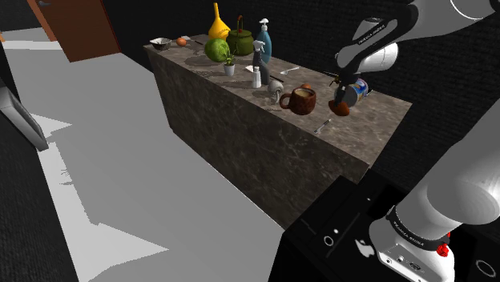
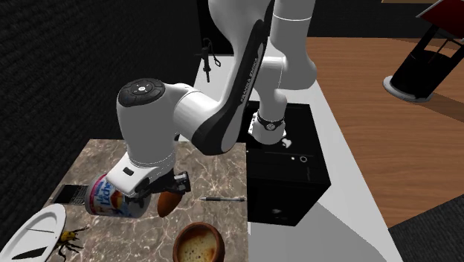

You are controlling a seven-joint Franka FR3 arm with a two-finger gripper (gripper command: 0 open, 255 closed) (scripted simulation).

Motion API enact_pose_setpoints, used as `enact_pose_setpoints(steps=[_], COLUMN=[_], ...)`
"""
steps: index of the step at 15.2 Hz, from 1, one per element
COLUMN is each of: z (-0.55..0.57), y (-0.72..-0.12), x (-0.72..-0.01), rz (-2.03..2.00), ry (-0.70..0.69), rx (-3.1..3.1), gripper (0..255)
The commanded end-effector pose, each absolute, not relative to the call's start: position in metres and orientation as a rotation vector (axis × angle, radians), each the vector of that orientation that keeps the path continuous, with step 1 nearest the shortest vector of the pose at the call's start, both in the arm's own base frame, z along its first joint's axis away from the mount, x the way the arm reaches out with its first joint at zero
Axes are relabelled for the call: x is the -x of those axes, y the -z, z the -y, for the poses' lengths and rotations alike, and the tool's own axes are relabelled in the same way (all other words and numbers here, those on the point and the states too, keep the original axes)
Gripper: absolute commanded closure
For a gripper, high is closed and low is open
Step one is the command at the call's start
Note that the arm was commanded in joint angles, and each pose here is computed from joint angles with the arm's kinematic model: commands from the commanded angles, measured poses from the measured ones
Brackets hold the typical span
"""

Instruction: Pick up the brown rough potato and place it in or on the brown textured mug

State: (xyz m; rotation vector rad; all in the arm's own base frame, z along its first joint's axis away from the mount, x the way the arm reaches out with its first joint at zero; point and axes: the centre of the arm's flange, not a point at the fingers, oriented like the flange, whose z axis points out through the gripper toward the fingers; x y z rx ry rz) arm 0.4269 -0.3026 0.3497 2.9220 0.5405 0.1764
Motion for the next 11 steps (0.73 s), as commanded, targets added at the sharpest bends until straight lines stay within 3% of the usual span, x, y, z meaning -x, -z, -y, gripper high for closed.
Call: enact_pose_setpoints(steps=[1, 3, 4, 11], z=[0.301, 0.301, 0.295, 0.293], y=[-0.329, -0.329, -0.325, -0.331], x=[-0.413, -0.413, -0.41, -0.393], rz=[-0.526, -0.526, -0.525, -0.525], ry=[-0.034, -0.034, -0.033, -0.027], rx=[-3.016, -3.016, -3.015, -3.012], gripper=[0, 0, 255, 255])
